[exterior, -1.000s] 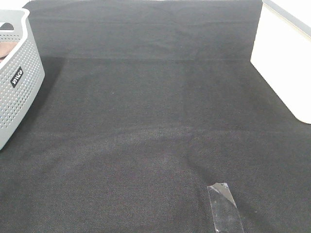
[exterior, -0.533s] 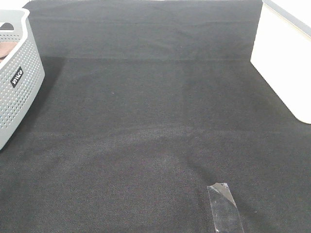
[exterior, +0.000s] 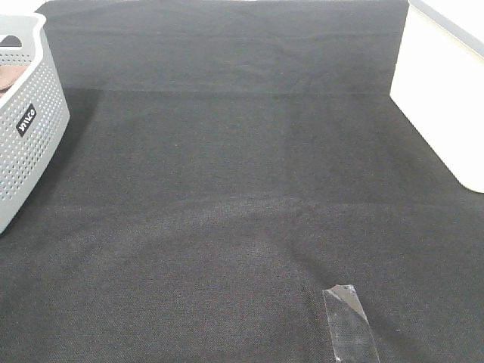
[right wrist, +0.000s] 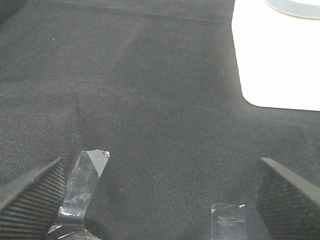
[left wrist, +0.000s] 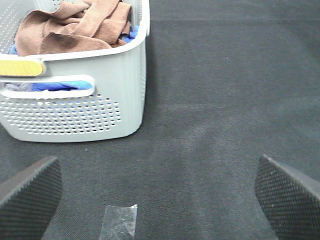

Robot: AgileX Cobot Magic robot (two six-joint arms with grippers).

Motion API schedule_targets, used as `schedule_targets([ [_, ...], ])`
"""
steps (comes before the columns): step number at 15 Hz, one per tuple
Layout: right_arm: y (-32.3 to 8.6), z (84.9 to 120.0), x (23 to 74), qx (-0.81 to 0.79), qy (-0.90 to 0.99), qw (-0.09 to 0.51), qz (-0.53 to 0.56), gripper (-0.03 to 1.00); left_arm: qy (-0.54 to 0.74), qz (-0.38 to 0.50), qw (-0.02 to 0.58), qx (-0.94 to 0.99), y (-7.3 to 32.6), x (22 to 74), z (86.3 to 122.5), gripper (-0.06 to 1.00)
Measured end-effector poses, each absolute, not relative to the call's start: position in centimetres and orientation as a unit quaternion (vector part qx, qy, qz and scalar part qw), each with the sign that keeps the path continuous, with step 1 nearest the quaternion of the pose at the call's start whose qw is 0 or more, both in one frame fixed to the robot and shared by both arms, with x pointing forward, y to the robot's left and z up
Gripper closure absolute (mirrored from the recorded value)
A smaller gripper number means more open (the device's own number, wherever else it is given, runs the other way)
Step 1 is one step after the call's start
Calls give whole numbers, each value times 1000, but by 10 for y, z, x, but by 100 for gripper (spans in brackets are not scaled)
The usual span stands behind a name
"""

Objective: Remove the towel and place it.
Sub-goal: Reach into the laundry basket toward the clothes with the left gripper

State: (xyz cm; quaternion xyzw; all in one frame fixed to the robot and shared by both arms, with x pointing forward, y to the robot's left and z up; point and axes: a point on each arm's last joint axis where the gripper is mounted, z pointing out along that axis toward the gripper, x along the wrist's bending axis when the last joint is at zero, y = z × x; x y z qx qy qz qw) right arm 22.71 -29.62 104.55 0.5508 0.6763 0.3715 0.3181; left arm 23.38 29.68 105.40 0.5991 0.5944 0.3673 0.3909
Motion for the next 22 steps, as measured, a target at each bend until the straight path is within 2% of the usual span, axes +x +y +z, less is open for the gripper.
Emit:
schedule_targets([
  [22, -296, 1046, 227, 551, 676, 317, 372, 1, 596, 370, 389, 597, 297, 234, 1054, -5],
])
